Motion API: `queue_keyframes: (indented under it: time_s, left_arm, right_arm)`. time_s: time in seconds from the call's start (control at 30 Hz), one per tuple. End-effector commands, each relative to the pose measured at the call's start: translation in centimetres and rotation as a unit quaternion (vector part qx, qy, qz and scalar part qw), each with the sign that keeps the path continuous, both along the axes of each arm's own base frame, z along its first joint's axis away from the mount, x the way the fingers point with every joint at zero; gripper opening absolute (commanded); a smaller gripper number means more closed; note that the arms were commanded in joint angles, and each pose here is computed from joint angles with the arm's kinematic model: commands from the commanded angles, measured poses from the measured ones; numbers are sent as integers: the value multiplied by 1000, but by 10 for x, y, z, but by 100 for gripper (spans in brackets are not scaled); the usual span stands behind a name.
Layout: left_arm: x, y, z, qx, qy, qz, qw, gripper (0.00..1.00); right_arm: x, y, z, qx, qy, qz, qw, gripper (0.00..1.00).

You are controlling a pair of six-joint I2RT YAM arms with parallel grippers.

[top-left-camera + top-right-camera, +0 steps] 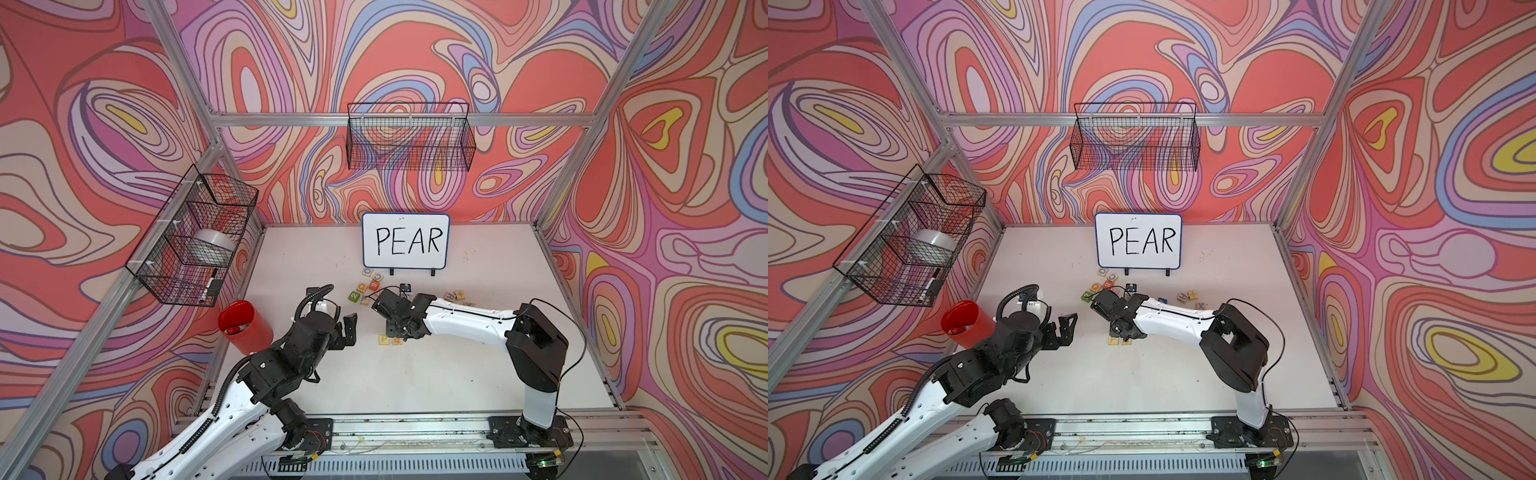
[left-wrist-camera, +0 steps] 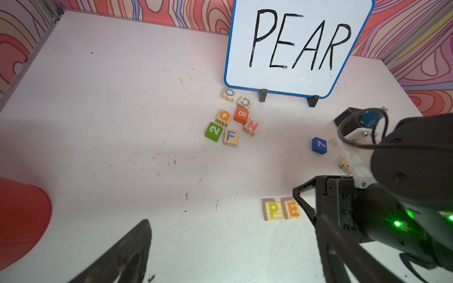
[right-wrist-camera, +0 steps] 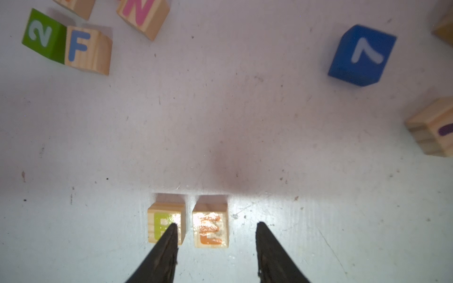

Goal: Spell the uppercase word “pear” with letter blocks
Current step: Move the letter block to the center of the board, then pick up the letter block from the center of the board.

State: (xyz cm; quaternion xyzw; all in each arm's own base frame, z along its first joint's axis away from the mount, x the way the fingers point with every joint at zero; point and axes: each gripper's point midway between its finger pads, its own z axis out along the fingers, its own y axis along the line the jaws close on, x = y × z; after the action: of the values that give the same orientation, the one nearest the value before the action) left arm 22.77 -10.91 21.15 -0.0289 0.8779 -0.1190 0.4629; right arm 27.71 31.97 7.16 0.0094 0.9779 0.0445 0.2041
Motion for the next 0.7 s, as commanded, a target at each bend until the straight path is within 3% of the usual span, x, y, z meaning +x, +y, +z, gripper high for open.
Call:
queue_keyframes:
  time_s: [0.0,0.37,0.5,0.67]
  left_arm:
    - [1,4,3,2,1,9,1000,100]
    - [15,-26,4,-8,7,-32,999,100]
    - [29,-41,4,-4,13,-41,999,100]
    - [49,-66,1,-6,14,-58,998,100]
  right_arm:
    - [1,-26,7,-53,-20,-16,998,57]
    - [23,-79,28,-69,-44,-79,994,61]
    - [29,-104,39,-39,-43,-123,991,61]
    - [20,-148,35,-57,-24,-187,980,61]
